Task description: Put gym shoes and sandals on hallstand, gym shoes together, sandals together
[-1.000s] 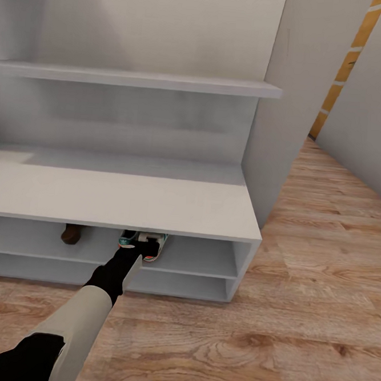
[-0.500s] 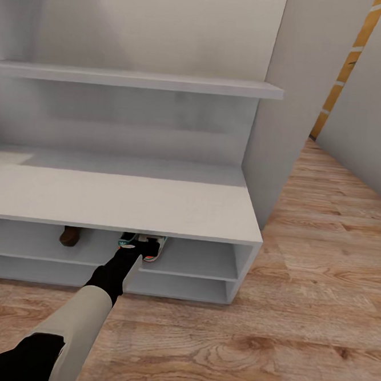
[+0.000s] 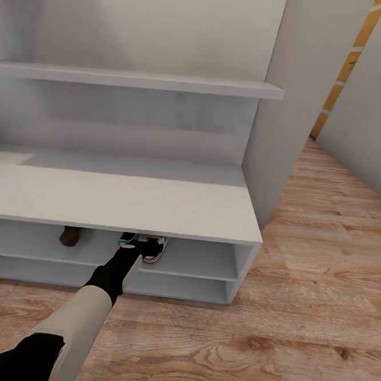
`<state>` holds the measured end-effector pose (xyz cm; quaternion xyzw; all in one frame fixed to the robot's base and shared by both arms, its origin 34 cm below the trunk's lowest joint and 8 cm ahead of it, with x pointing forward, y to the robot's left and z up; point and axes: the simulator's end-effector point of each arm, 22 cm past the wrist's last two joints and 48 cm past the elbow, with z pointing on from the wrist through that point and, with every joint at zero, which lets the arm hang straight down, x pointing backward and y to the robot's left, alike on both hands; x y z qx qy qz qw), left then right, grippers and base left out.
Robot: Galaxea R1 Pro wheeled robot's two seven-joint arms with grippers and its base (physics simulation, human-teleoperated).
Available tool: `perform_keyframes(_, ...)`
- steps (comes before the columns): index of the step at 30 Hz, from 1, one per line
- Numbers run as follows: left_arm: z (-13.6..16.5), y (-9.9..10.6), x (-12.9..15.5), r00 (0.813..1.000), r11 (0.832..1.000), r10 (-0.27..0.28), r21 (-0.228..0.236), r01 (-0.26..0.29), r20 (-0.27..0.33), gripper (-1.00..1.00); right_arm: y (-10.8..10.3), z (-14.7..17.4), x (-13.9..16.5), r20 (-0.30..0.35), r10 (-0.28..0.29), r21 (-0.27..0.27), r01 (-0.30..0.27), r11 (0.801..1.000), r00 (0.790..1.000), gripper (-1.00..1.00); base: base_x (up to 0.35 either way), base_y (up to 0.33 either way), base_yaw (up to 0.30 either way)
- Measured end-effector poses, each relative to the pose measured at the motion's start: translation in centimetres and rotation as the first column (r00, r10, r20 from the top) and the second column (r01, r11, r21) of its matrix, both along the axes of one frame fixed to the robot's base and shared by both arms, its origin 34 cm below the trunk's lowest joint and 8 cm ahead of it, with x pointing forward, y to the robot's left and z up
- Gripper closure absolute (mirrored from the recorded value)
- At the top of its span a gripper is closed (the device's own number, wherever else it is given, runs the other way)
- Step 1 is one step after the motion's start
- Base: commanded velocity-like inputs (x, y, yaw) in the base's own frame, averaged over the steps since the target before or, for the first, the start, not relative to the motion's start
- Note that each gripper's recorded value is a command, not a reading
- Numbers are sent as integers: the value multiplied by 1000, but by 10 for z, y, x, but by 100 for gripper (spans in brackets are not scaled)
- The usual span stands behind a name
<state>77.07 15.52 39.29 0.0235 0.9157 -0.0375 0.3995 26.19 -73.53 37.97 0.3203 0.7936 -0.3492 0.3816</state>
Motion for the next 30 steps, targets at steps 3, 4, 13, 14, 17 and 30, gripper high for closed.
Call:
perform_keyframes(3, 1, 1, 0, 1000, 1000, 1, 0, -1, 2, -100, 0, 0, 0, 0, 0, 0, 0, 1000, 1000, 100, 0, 0, 0)
perform_keyframes(4, 1, 1, 1, 1000, 1000, 1, 1, -1, 3, -100, 0, 0, 0, 0, 0, 0, 0, 1000, 1000, 100, 0, 0, 0)
perform_keyframes(13, 1, 1, 1, 1000, 1000, 1, 1, -1, 5, -100, 0, 0, 0, -1, 1, 1, -1, 1000, 1000, 100, -165, 0, 0)
perform_keyframes(14, 2, 1, 2, 1000, 1000, 1, 1, -1, 7, -100, 0, -1, 0, -1, 1, 1, -1, 1000, 1000, 100, -323, 5, 0)
perform_keyframes(17, 3, 1, 2, 1000, 1000, 1, 1, -1, 9, -100, 0, 0, 0, -1, 0, 0, 0, 1000, 1000, 100, -328, 58, 0)
perform_keyframes(30, -4, -1, -5, 1000, 1000, -7, -8, 7, 4, -100, 1, -1, 0, -2, 2, 2, -2, 1000, 1000, 100, -294, 199, 0)
